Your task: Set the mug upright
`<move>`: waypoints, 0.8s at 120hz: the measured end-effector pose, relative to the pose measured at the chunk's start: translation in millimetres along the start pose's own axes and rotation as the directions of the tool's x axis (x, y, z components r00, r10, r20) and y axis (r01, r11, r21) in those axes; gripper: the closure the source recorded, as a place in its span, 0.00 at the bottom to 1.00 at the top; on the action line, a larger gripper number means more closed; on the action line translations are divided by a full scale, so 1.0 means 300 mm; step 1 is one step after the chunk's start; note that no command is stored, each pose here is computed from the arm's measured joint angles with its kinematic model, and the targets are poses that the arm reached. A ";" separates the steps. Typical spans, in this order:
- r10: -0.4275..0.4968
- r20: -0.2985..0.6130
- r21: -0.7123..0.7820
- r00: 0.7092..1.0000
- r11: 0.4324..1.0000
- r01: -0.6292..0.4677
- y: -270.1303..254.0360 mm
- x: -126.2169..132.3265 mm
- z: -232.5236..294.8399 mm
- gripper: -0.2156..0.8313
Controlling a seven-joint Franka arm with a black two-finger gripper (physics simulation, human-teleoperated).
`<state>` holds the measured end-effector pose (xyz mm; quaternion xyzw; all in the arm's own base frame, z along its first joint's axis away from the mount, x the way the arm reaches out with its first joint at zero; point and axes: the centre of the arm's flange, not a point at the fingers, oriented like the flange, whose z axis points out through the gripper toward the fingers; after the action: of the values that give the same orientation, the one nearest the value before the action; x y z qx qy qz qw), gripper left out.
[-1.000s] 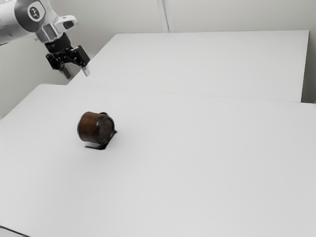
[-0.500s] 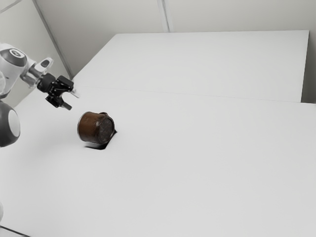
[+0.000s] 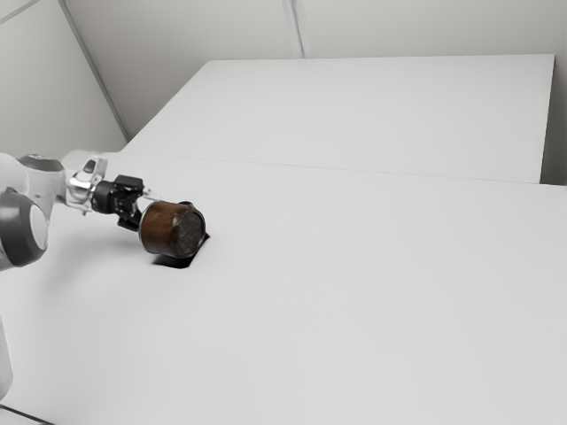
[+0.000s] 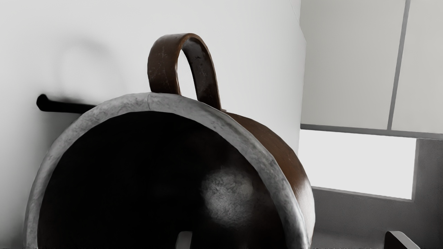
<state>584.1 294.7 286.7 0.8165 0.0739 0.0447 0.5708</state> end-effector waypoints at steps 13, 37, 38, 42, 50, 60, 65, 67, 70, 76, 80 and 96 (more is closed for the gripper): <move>0.010 0.008 -0.038 1.000 0.999 -0.009 0.002 -0.014 0.013 0.21; 0.045 0.015 -0.054 0.999 0.998 -0.044 0.019 -0.016 0.007 0.55; 0.046 0.015 -0.055 0.999 0.997 -0.045 0.019 -0.016 0.007 0.57; 0.049 0.016 -0.057 0.999 0.997 -0.048 0.019 -0.017 0.007 0.64; 0.053 0.016 -0.062 0.998 0.997 -0.052 0.015 -0.020 0.010 0.74; 0.060 0.015 -0.067 0.998 0.996 -0.059 0.014 -0.022 0.012 0.83; 0.068 0.014 -0.067 0.998 0.996 -0.067 0.025 -0.021 0.010 0.85; 0.072 0.013 -0.066 0.997 0.995 -0.071 0.033 -0.021 0.008 0.86; 0.081 0.011 -0.064 0.997 0.995 -0.080 0.049 -0.021 0.002 0.88; 0.104 0.005 -0.057 0.995 0.993 -0.104 0.102 -0.025 -0.015 0.90; 0.116 0.000 -0.055 0.993 0.992 -0.116 0.146 -0.040 -0.026 0.91; 0.192 0.039 0.019 0.981 0.981 -0.193 0.364 -0.068 -0.023 0.93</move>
<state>570.6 260.6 391.8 0.8271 -0.0155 0.0836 0.5556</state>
